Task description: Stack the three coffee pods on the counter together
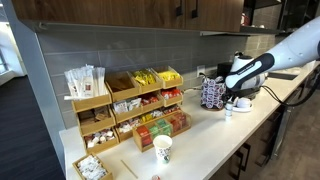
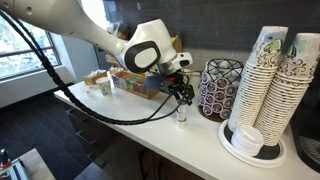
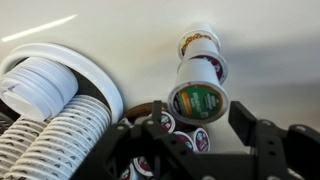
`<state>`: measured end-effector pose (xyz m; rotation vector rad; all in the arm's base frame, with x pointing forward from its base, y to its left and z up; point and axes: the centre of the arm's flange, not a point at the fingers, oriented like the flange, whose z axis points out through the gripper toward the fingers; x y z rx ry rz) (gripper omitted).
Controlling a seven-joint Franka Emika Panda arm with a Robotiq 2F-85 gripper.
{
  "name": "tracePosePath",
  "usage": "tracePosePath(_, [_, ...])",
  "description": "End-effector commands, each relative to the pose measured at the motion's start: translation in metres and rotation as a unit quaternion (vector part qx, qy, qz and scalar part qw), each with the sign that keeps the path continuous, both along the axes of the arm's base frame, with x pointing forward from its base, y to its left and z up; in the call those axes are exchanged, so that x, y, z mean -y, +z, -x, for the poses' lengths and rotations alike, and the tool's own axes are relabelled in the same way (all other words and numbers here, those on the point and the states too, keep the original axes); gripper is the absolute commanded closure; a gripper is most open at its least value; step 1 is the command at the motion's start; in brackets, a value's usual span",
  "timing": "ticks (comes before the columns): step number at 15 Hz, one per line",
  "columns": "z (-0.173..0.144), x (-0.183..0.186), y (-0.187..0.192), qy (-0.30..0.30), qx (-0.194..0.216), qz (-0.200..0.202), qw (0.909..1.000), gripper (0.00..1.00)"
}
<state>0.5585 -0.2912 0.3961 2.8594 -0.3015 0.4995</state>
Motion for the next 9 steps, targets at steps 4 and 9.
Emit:
tracePosePath(4, [0.011, 0.001, 0.020, -0.010, 0.025, 0.002, 0.9996, 0.00])
tracePosePath(9, [0.034, -0.001, 0.056, -0.004, 0.046, 0.008, 0.9989, 0.00])
